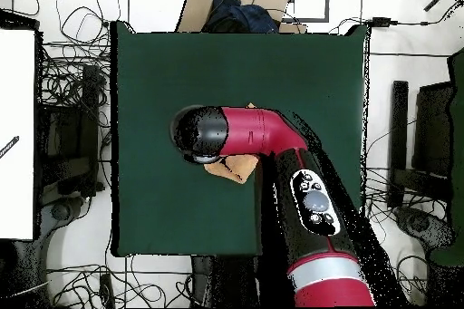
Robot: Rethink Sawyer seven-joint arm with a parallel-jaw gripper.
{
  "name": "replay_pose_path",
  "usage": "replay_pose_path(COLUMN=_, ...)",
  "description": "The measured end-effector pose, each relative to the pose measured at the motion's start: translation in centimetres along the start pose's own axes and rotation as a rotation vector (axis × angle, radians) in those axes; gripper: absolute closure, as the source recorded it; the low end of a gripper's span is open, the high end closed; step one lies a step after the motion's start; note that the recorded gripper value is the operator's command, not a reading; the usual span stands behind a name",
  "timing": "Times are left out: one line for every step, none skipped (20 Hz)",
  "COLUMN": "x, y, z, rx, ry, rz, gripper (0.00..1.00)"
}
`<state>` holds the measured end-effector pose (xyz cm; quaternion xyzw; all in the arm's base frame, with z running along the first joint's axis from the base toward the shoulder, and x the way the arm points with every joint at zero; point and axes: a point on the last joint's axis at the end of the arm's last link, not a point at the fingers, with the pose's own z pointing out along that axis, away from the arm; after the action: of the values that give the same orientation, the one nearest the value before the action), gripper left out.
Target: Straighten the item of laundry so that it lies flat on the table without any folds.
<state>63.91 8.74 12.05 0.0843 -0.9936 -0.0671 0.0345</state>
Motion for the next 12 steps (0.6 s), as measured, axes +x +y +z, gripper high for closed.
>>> replay_pose_path(x=-0.2, y=-0.1, z=-0.1, rx=0.001, ry=-0.004, rz=0.001, gripper=0.0)
replay_pose_path(x=-0.4, y=-0.2, z=-0.2, rx=0.002, ry=-0.008, rz=0.002, gripper=0.0)
replay_pose_path(x=-0.6, y=-0.3, z=-0.3, rx=0.004, ry=-0.013, rz=0.003, gripper=0.0)
replay_pose_path(x=-0.8, y=-0.5, z=-0.5, rx=0.005, ry=-0.018, rz=0.005, gripper=0.0)
replay_pose_path(x=-1.1, y=-0.7, z=-0.5, rx=0.005, ry=-0.023, rz=0.007, gripper=0.0)
replay_pose_path(x=-1.3, y=-0.9, z=-0.6, rx=0.006, ry=-0.027, rz=0.01, gripper=0.0)
replay_pose_path(x=-1.8, y=-1.5, z=-0.6, rx=0.006, ry=-0.035, rz=0.019, gripper=0.0)
replay_pose_path(x=-2.0, y=-1.8, z=-0.5, rx=0.005, ry=-0.038, rz=0.023, gripper=0.0)
replay_pose_path(x=-2.1, y=-2.0, z=-0.5, rx=0.005, ry=-0.039, rz=0.025, gripper=0.0)
replay_pose_path(x=-2.3, y=-2.4, z=-0.4, rx=0.004, ry=-0.041, rz=0.031, gripper=0.0)
replay_pose_path(x=-2.4, y=-2.8, z=-0.3, rx=0.002, ry=-0.043, rz=0.037, gripper=0.0)
replay_pose_path(x=-2.5, y=-3.3, z=-0.1, rx=0.001, ry=-0.044, rz=0.045, gripper=0.0)
